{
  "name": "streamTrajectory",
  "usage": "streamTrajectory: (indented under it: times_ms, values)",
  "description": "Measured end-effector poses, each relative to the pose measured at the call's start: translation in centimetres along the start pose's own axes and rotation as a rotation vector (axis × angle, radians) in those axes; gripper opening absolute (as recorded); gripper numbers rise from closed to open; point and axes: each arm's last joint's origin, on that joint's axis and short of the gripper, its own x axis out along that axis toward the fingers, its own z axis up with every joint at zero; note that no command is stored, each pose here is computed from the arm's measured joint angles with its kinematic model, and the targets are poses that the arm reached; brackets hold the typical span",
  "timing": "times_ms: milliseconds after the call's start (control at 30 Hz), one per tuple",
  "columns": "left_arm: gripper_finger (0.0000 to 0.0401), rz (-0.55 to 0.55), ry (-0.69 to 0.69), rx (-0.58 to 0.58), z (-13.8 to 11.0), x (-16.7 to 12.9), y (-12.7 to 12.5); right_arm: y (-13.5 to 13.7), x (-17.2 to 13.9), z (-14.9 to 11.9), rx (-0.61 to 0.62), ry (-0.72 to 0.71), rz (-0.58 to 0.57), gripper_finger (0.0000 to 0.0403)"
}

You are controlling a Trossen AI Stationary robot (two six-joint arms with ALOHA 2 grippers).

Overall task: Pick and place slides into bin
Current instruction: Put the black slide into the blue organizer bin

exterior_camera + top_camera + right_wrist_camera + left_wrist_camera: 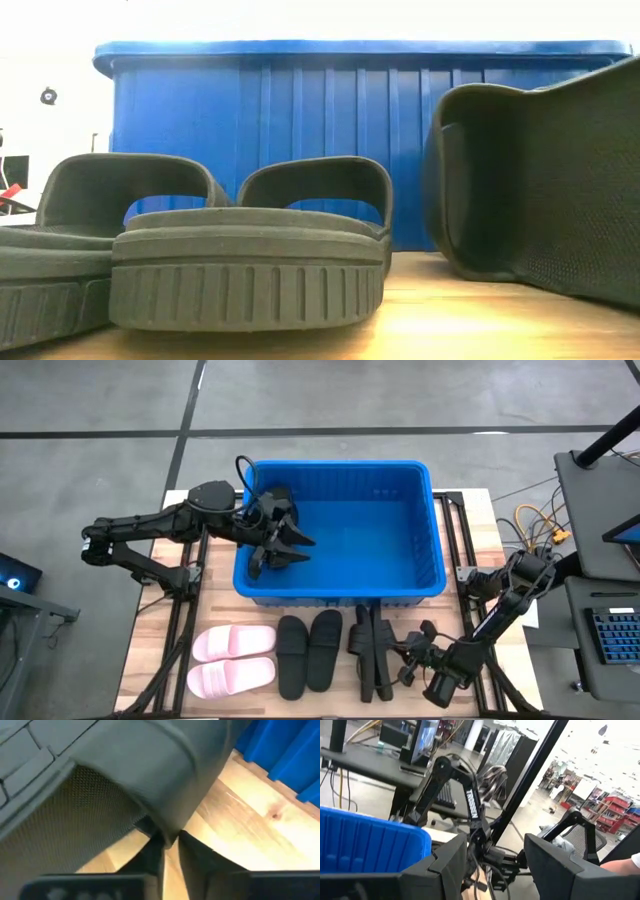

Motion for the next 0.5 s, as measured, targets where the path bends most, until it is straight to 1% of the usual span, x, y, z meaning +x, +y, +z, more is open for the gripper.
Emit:
streamTrajectory:
  times_ms: [67,100,300,400,500]
  values:
    - [0.0184,0.001,0.003,-0.001,0.0,0.0,0.0,0.0,0.0,0.0,-0.005,0.000,-0.001,0.0021]
    - [0.0184,0.003,0.006,-0.002,-0.1,0.0,0.0,0.0,0.0,0.0,-0.005,0.000,0.000,0.0016]
    - [0.0184,-0.001,0.015,-0.004,-0.2,0.2,0.1,0.0,-0.2,0.2,0.003,0.004,0.009,0.0014]
    - [0.0184,0.000,0.018,-0.005,-0.3,0.3,0.1,0.4,-0.6,0.6,0.016,0.005,0.025,0.0013]
    - [0.0184,0.000,0.017,-0.005,-0.3,0.4,0.1,1.0,-1.0,1.1,-0.001,0.001,0.043,0.0013]
